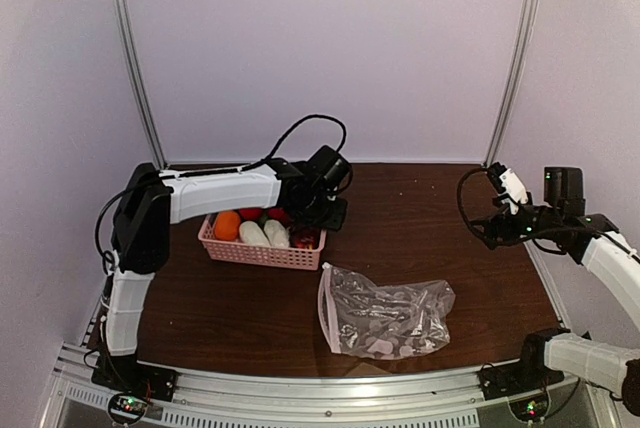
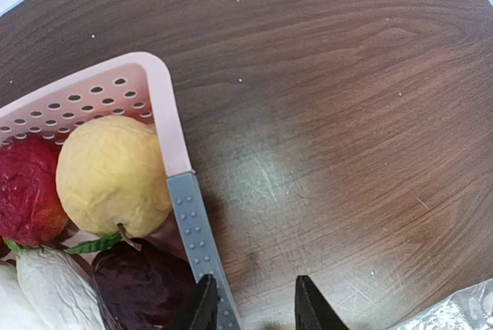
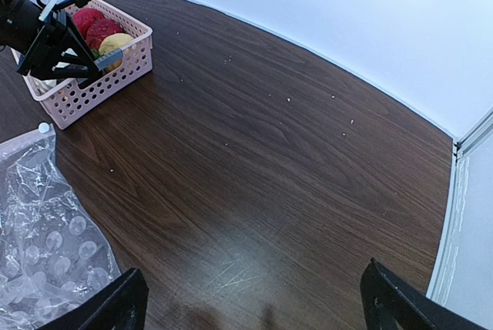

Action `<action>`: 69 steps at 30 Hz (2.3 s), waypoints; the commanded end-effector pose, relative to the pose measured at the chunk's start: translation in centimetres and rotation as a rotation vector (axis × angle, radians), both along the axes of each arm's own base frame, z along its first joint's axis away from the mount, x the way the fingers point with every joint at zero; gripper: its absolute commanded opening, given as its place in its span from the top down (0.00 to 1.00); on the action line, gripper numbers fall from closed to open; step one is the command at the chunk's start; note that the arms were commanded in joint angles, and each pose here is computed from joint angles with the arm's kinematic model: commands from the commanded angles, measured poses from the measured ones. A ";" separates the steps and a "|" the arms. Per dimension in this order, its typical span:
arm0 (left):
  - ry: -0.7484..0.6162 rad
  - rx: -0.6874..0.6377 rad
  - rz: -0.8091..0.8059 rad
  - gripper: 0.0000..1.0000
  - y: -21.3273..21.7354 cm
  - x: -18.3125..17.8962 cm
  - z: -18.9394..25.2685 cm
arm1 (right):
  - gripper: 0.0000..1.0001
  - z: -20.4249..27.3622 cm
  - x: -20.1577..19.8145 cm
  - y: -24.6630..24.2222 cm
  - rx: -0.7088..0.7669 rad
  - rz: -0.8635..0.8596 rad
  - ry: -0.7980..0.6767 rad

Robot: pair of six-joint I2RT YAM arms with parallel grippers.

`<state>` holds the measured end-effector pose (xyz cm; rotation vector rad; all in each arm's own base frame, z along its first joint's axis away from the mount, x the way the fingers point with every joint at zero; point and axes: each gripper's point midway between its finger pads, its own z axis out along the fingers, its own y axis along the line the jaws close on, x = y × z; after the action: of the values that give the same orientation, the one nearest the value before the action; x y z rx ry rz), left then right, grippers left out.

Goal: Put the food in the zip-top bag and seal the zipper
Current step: Adjust the bin at the corner of the board.

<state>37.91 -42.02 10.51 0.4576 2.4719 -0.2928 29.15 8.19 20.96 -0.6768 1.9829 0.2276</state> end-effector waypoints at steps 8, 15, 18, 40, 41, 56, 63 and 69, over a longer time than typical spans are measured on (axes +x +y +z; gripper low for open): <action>-0.045 0.036 -0.001 0.60 0.6 1.2 0.8 | 0.03 -0.7 0.1 0.1 0.001 0.002 0.023; -0.007 0.050 0.004 0.62 0.9 1.3 -1.2 | 0.03 -0.7 0.0 0.1 0.001 0.002 0.021; 0.004 0.061 0.002 0.63 1.0 1.3 -1.8 | 0.03 -0.6 0.0 0.1 0.001 0.000 0.018; -0.019 0.209 -0.356 0.93 6.3 -7.5 1.9 | 0.03 -0.8 0.2 0.2 -0.004 0.008 0.027; -0.017 0.217 -0.377 0.93 7.2 -8.6 1.9 | 0.03 -0.8 0.1 0.2 -0.005 0.008 0.025; -0.080 0.132 0.334 0.29 23.1 -12.3 6.7 | 0.03 -0.8 0.0 0.5 0.004 0.026 0.038; -0.019 0.034 0.619 0.36 25.3 -11.3 3.7 | 0.03 -0.7 -0.2 0.6 0.008 0.027 0.037; 0.007 0.006 0.726 0.46 26.3 -9.7 1.9 | 0.03 -0.6 -0.2 0.4 -0.001 0.022 0.028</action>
<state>26.71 -16.54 13.07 -0.2577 2.5073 0.0337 29.33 8.24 19.93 -0.6843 2.0185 0.2407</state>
